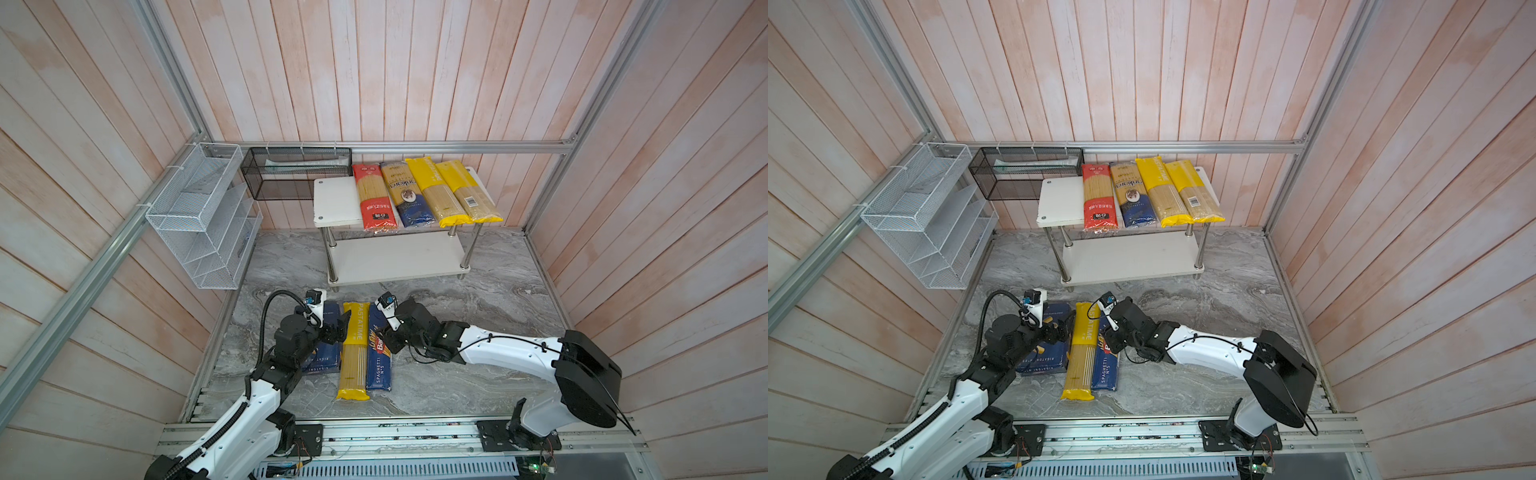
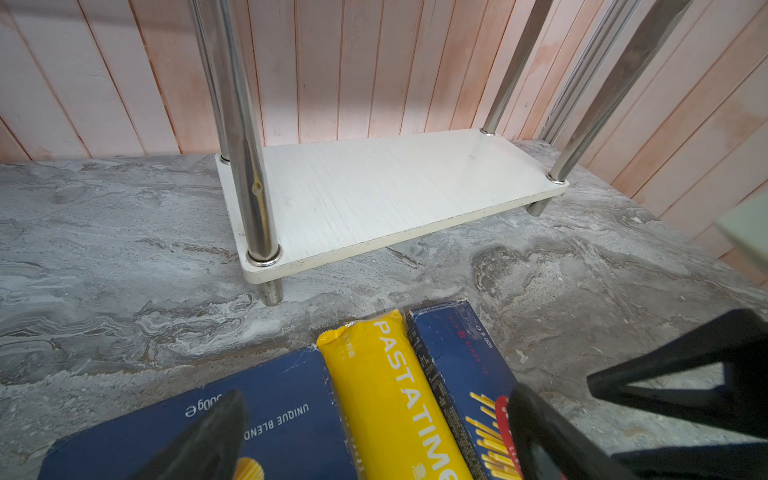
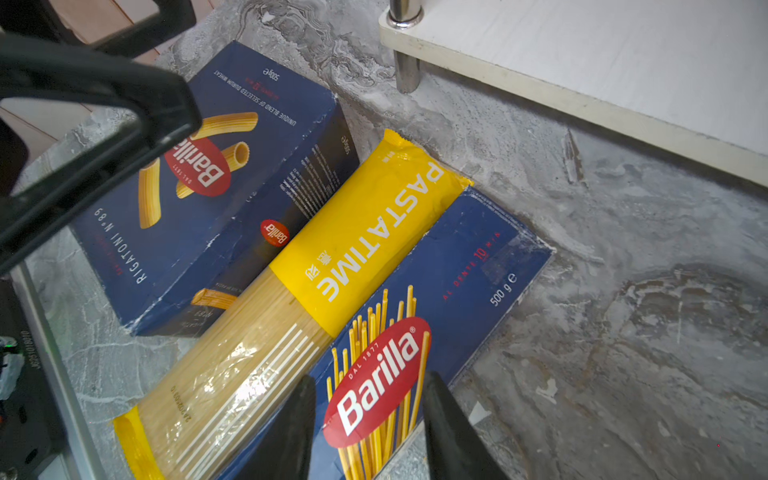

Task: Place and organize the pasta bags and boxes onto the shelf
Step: 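Lower the right gripper over the blue Barilla spaghetti box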

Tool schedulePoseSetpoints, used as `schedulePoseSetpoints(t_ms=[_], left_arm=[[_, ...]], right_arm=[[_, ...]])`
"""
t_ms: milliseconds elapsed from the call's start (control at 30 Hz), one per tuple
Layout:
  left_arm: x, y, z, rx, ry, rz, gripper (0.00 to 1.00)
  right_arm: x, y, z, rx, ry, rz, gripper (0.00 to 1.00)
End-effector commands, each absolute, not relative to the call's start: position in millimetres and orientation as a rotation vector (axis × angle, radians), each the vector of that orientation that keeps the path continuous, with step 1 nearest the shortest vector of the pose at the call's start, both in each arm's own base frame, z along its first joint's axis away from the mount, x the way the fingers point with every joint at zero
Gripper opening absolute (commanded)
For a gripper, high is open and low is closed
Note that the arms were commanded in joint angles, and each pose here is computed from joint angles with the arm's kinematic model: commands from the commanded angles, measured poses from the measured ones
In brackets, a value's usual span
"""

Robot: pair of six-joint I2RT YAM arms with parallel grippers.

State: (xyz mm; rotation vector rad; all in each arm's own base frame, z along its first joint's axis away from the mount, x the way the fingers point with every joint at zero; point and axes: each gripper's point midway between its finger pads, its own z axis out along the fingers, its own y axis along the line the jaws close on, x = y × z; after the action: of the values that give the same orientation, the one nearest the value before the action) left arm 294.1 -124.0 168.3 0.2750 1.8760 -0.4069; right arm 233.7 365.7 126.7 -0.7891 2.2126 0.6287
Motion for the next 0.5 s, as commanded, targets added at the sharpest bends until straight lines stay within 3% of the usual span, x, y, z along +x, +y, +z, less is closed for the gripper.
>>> schedulePoseSetpoints(t_ms=[0, 233, 467], left_arm=[[295, -117, 170, 0.234, 1.87, -0.382, 1.0], [294, -117, 171, 0.236, 1.864, -0.386, 1.0], [294, -119, 170, 0.245, 1.87, -0.39, 1.0]], right_arm=[[230, 358, 107, -0.714, 2.305, 0.626, 0.48], [224, 371, 89, -0.685, 2.372, 0.695, 0.53], [241, 375, 76, -0.605, 2.435, 0.578, 0.59]])
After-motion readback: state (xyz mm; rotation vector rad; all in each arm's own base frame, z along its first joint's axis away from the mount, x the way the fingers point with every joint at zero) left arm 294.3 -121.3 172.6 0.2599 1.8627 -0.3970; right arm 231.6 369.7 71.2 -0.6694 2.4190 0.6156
